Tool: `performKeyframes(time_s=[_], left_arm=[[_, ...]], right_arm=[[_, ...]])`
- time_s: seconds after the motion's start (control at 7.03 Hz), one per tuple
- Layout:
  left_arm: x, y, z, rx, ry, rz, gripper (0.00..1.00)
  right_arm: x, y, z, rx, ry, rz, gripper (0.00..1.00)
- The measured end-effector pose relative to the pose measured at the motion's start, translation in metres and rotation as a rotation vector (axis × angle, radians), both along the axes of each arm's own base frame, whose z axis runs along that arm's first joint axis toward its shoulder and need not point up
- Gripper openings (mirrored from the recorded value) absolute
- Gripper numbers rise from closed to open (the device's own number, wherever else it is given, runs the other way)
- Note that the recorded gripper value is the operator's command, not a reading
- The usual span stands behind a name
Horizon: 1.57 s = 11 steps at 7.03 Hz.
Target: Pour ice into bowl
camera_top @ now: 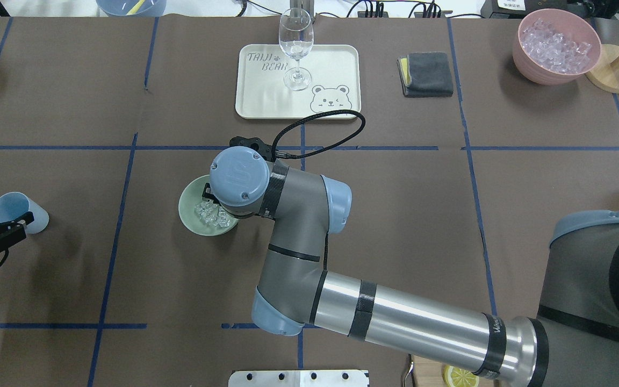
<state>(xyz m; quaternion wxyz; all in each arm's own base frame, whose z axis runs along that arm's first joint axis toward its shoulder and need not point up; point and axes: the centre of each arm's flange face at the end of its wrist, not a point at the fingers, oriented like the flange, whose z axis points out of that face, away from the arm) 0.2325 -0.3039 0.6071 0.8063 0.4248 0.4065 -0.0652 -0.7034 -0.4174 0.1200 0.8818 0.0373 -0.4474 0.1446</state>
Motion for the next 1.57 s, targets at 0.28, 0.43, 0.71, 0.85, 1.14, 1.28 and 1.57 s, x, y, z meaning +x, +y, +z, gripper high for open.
performKeyframes(time_s=[0.28, 0.43, 0.71, 0.85, 1.14, 1.28, 1.57], left_arm=[[-0.006, 0.003, -0.011, 0.002, 0.014, 0.013, 1.00], [-0.007, 0.004, -0.015, 0.005, 0.018, 0.014, 1.00], [-0.008, 0.004, -0.017, 0.007, 0.018, 0.014, 1.00], [-0.009, 0.004, -0.017, 0.006, 0.016, 0.016, 1.00], [-0.014, 0.001, -0.019, 0.002, 0.020, 0.023, 1.00], [-0.017, -0.001, -0.020, -0.005, 0.023, 0.034, 1.00], [-0.038, -0.013, -0.021, -0.021, 0.011, 0.086, 1.00]], right_arm=[[-0.007, 0.002, 0.005, -0.001, 0.015, -0.004, 0.61], [-0.008, 0.004, 0.005, -0.001, 0.016, -0.006, 0.55], [-0.010, 0.006, 0.002, 0.001, 0.013, -0.009, 0.00], [-0.010, 0.007, 0.002, 0.002, 0.012, -0.010, 0.00], [-0.009, 0.008, -0.001, 0.007, 0.009, -0.017, 0.00], [-0.009, 0.008, -0.005, 0.017, 0.004, -0.023, 0.00], [-0.003, 0.009, -0.021, 0.038, -0.017, -0.031, 0.00]])
